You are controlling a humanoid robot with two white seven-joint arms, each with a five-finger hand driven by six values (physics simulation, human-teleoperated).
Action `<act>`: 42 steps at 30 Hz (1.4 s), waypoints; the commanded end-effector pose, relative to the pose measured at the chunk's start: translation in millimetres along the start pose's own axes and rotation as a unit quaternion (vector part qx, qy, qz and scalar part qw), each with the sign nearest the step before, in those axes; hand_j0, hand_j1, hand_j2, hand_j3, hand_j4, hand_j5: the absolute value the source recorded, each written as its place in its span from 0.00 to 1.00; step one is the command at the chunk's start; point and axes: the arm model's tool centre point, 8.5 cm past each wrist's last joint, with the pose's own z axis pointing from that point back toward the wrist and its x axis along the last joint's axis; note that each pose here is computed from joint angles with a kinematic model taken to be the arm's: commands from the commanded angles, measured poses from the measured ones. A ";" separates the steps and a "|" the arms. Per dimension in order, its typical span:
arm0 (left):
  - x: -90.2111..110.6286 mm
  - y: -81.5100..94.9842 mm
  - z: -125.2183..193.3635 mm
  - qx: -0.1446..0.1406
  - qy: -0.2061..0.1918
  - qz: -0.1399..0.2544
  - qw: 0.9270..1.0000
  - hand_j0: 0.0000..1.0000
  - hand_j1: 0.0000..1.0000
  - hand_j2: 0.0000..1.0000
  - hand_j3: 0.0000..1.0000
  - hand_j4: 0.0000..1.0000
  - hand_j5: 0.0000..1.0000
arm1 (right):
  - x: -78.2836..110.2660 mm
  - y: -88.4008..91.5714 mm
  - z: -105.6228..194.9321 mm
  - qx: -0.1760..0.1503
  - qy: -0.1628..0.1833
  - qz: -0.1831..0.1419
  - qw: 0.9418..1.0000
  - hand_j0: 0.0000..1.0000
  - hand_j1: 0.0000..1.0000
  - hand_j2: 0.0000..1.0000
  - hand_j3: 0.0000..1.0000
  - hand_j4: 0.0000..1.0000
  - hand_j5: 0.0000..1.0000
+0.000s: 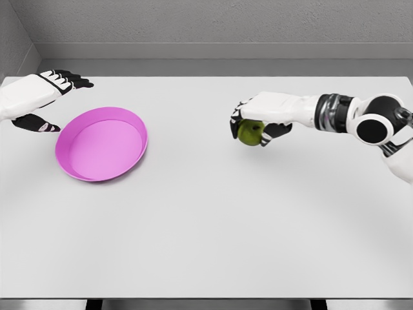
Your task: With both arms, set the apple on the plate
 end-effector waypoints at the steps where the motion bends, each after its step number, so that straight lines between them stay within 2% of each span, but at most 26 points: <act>1: -0.4 0.8 0.5 0.002 0.001 0.002 1.000 1.00 1.00 1.00 1.00 1.00 1.00 | 6.0 -2.1 -3.5 -0.004 -0.009 0.001 1.000 0.45 0.45 0.45 0.45 0.45 0.45; 10: -0.1 0.5 0.0 0.002 0.000 0.002 1.000 1.00 1.00 1.00 1.00 1.00 1.00 | 29.5 1.0 -26.2 0.000 -0.045 0.002 0.999 0.45 0.45 0.45 0.45 0.45 0.45; 16: -0.4 0.8 0.5 0.002 0.001 0.002 1.000 1.00 1.00 1.00 1.00 1.00 1.00 | 31.7 3.0 -29.2 0.002 -0.048 0.002 0.999 0.45 0.45 0.45 0.45 0.45 0.45; 17: -0.1 0.5 0.0 0.002 0.000 0.003 1.000 1.00 1.00 1.00 1.00 1.00 1.00 | 31.5 3.0 -29.2 0.003 -0.047 0.001 0.999 0.48 0.48 0.48 0.48 0.48 0.48; 18: -0.4 0.8 0.5 0.002 0.001 0.002 1.000 1.00 1.00 1.00 1.00 1.00 1.00 | 27.5 3.6 -29.5 0.004 -0.035 -0.007 0.999 1.00 1.00 1.00 1.00 1.00 1.00; 19: -0.1 0.6 0.0 0.002 0.000 0.003 1.000 1.00 1.00 1.00 1.00 1.00 1.00 | 26.0 3.2 -29.6 0.003 -0.024 -0.015 1.000 1.00 1.00 1.00 1.00 1.00 1.00; 25: 0.4 0.1 0.0 0.002 -0.001 0.003 1.000 1.00 1.00 1.00 1.00 1.00 1.00 | 22.5 1.1 -24.0 0.001 -0.018 -0.012 1.000 1.00 1.00 1.00 1.00 1.00 1.00; 26: 0.3 0.8 -0.2 0.003 -0.001 0.002 1.000 1.00 1.00 1.00 1.00 1.00 1.00 | 15.7 -2.1 -15.2 -0.003 -0.008 -0.009 1.000 1.00 1.00 1.00 1.00 1.00 1.00; 27: 0.8 0.5 -0.2 0.003 -0.001 0.003 1.000 1.00 1.00 1.00 1.00 1.00 1.00 | 0.5 -5.9 3.7 -0.007 0.017 -0.005 1.000 1.00 1.00 1.00 1.00 1.00 1.00; 28: 0.6 0.9 0.0 0.003 -0.001 0.003 1.000 1.00 1.00 1.00 1.00 1.00 1.00 | -24.0 -19.9 41.2 -0.031 0.061 -0.002 0.998 1.00 1.00 1.00 1.00 1.00 1.00; 30: -0.1 1.7 0.2 0.004 0.000 0.002 1.000 1.00 1.00 1.00 1.00 1.00 1.00 | -54.2 -40.4 112.4 -0.058 0.120 0.026 0.991 1.00 1.00 1.00 1.00 1.00 1.00; 33: -0.3 2.1 0.1 0.007 0.000 0.005 1.000 1.00 1.00 1.00 1.00 1.00 1.00 | -74.3 -37.5 165.1 -0.077 0.171 0.020 0.982 1.00 1.00 1.00 1.00 1.00 1.00; 37: 5.5 -1.4 -6.3 0.004 -0.009 0.003 1.000 1.00 1.00 1.00 1.00 1.00 1.00 | -80.4 -30.9 175.2 -0.077 0.184 0.011 0.980 1.00 1.00 1.00 1.00 1.00 1.00; 39: 13.5 3.8 -11.1 0.002 -0.019 -0.018 1.000 1.00 1.00 1.00 1.00 1.00 1.00 | -80.2 -15.9 181.7 -0.086 0.181 -0.003 0.980 1.00 1.00 1.00 1.00 1.00 1.00; 40: 27.9 6.0 -20.1 0.010 -0.041 -0.021 0.999 1.00 1.00 1.00 1.00 1.00 1.00 | -77.3 -11.2 185.1 -0.084 0.164 0.010 0.983 1.00 1.00 1.00 1.00 1.00 1.00; 42: 69.8 15.9 -46.5 -0.007 -0.107 -0.049 0.993 1.00 1.00 1.00 1.00 1.00 1.00 | -67.5 -12.0 178.5 -0.084 0.147 0.021 0.985 1.00 1.00 1.00 1.00 1.00 1.00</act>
